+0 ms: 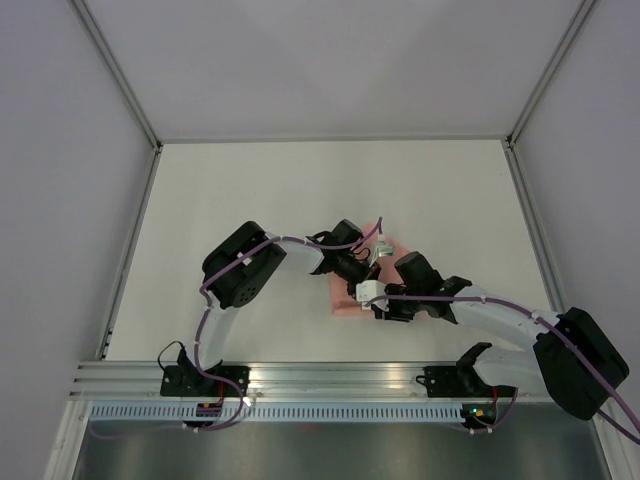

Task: Fold the napkin, place the utensils inside, and roll it up
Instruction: Roll the napkin with the utensil

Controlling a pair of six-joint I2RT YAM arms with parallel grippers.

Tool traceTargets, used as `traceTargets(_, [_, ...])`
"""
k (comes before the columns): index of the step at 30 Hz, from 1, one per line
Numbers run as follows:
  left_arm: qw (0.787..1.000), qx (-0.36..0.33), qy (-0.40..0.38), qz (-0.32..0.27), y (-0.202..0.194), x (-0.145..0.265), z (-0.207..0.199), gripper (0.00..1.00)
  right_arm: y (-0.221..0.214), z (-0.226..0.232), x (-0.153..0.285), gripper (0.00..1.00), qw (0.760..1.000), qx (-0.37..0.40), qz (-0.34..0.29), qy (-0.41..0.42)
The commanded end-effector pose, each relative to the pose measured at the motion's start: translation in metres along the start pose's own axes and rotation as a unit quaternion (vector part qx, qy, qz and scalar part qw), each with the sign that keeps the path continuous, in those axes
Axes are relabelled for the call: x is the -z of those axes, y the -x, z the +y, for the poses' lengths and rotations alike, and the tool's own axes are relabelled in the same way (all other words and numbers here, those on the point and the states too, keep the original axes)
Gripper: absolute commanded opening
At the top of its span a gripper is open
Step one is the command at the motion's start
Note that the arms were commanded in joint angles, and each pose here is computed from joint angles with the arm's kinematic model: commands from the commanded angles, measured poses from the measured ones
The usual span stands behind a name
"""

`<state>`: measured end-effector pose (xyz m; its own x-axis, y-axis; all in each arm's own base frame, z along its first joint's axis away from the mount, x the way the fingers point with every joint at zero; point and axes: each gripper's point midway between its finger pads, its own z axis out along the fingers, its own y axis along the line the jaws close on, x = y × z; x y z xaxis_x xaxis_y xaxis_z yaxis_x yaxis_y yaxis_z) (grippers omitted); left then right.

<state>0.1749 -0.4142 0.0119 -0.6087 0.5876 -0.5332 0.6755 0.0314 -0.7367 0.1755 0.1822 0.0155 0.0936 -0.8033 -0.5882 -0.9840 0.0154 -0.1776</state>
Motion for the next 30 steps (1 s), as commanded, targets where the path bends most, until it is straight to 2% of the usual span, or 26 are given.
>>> traceTargets(1, [0.977,0.136,0.121,0.107,-0.102,0.0,0.055,0.02,0.0,-0.007,-0.006,0.39,1.0,-0.002,0.005,-0.017])
traceTargets(7, [0.978,0.136,0.122,0.104,-0.101,0.0,0.055,0.02,-0.009,-0.005,-0.011,0.22,1.0,-0.006,0.019,-0.015])
traceTargets(10, [0.979,0.128,0.124,0.097,-0.094,0.002,0.052,0.13,-0.016,0.001,-0.013,0.12,1.0,-0.006,0.029,-0.006])
traceTargets(14, [0.984,0.102,0.13,0.07,-0.07,0.008,0.042,0.26,-0.021,0.007,-0.015,0.03,0.999,-0.011,0.036,0.008])
traceTargets(16, [0.986,0.088,0.132,0.055,-0.058,0.012,0.036,0.29,-0.023,0.01,-0.016,0.0,0.999,-0.014,0.038,0.015])
traceTargets(20, [0.988,0.057,0.144,0.023,-0.028,0.022,0.023,0.38,-0.023,0.016,-0.019,0.01,0.999,-0.019,0.035,0.028])
traceTargets(24, [0.987,0.035,0.158,-0.017,0.0,0.034,0.012,0.39,-0.022,0.022,-0.02,0.0,0.998,-0.026,0.031,0.046])
traceTargets(27, [0.98,0.033,0.183,-0.071,0.016,0.048,0.015,0.39,-0.022,0.027,-0.021,0.0,0.997,-0.031,0.029,0.064])
traceTargets(30, [0.965,0.038,0.209,-0.155,0.039,0.078,0.016,0.39,-0.022,0.03,-0.022,0.01,0.996,-0.036,0.029,0.082])
